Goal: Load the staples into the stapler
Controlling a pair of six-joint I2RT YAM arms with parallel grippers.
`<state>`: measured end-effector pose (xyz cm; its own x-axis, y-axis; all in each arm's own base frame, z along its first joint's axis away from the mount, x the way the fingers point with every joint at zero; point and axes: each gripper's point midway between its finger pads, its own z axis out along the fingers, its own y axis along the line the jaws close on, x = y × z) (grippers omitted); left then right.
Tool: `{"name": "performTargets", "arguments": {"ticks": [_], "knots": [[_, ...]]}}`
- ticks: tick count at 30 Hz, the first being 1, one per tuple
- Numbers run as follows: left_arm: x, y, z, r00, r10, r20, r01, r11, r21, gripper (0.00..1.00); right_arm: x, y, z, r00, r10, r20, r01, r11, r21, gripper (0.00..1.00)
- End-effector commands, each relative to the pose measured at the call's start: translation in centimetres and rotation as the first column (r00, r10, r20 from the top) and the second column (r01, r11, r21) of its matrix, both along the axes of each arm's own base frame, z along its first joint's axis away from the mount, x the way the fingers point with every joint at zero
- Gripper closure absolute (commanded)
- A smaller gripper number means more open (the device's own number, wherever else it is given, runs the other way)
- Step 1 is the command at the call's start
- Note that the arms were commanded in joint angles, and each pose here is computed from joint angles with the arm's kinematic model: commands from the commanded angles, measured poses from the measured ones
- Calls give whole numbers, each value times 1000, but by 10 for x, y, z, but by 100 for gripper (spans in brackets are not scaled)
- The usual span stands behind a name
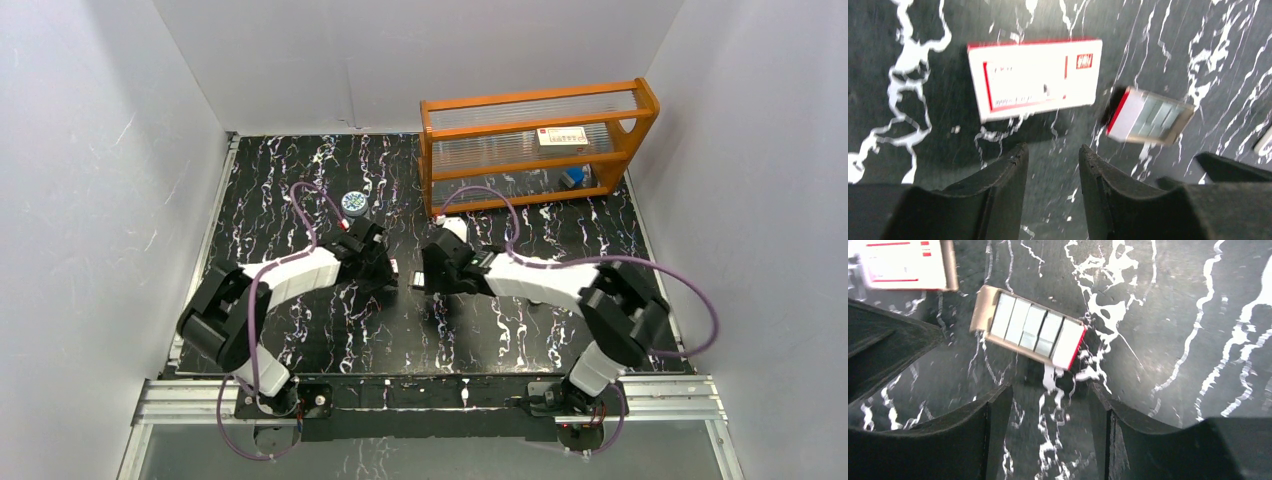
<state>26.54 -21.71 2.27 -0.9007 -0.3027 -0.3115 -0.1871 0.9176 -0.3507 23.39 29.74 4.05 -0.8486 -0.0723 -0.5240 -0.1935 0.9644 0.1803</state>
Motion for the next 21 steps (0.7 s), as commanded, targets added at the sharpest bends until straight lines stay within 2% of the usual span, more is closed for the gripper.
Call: {"name": "performTargets", "arguments": {"ticks": [1,7,12,17,21], "knots": [[-23,5,27,998,-56,33,58,996,-69,59,2,-9,65,985,68,158,-82,993,82,33],[-34,6,55,994,-56,97,69,987,-142,55,7,-98,94,962,-129,239,153,984,-87,22],[-39,3,76,987,-61,147,91,976,-200,51,9,-169,109,898,-360,253,393,915,-93,15],[-46,1,88,983,-73,166,112,964,-240,46,7,-208,100,853,-481,203,508,854,-113,19],[-50,-1,93,983,-83,166,125,957,-261,39,1,-219,81,853,-502,145,521,839,-159,21]]}}
